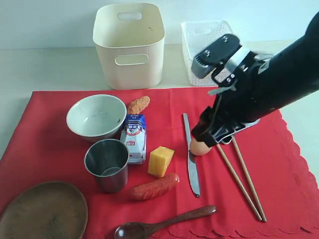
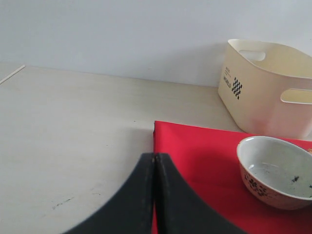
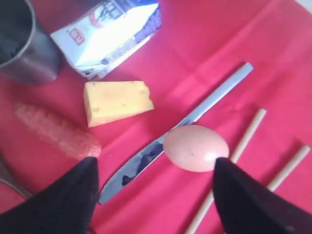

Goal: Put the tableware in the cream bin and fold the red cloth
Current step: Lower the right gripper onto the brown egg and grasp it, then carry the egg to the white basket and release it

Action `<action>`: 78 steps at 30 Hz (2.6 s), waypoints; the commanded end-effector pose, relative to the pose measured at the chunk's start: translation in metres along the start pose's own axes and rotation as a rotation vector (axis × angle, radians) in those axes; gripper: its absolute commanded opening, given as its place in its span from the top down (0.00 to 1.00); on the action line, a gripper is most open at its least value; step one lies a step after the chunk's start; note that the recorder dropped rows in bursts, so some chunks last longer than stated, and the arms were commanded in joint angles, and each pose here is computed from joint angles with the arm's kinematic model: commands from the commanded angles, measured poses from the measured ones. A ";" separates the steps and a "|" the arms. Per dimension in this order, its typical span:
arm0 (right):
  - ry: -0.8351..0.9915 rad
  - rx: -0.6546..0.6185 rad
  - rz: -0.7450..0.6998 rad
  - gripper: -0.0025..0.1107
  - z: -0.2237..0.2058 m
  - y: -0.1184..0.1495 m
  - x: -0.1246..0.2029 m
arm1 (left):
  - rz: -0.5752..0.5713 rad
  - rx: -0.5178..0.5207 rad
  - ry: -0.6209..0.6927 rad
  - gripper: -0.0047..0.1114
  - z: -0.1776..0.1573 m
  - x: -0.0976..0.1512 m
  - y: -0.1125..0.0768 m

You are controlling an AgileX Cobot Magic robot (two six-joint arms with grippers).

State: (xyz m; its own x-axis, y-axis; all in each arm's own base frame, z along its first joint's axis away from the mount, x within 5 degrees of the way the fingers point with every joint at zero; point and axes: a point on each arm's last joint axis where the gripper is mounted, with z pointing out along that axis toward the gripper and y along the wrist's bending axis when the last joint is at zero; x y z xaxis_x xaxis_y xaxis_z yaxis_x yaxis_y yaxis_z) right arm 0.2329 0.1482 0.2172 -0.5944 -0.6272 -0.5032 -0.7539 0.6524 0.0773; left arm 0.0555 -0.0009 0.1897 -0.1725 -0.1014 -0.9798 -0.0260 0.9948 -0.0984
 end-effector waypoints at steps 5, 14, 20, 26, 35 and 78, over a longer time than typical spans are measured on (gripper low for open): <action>0.088 0.035 -0.110 0.29 0.045 -0.006 0.006 | 0.007 -0.001 -0.011 0.94 0.000 -0.001 0.000; 0.134 0.089 -0.168 0.29 0.081 -0.019 0.014 | 0.007 -0.001 -0.011 0.94 0.000 -0.001 0.000; 0.134 0.108 -0.167 0.29 0.095 -0.023 0.017 | 0.007 -0.001 -0.011 0.94 0.000 -0.001 0.000; 0.130 0.125 -0.165 0.29 0.107 -0.027 0.020 | 0.007 -0.001 -0.011 0.94 0.000 -0.001 0.000; 0.126 0.131 -0.168 0.31 0.109 -0.028 0.020 | 0.007 -0.001 -0.011 0.94 0.000 -0.001 0.000; -0.440 0.429 0.015 0.98 0.039 -0.127 -0.129 | 0.007 -0.001 -0.011 0.94 0.000 -0.001 0.000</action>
State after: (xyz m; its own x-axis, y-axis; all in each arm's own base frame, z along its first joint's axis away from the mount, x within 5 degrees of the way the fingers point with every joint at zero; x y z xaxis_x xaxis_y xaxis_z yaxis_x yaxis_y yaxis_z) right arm 0.3978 0.1708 0.2439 -0.3635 -0.4672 -0.8060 -0.5532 0.8044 -0.2167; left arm 0.0555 -0.0009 0.1897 -0.1725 -0.1014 -0.9798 -0.0260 0.9948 -0.0984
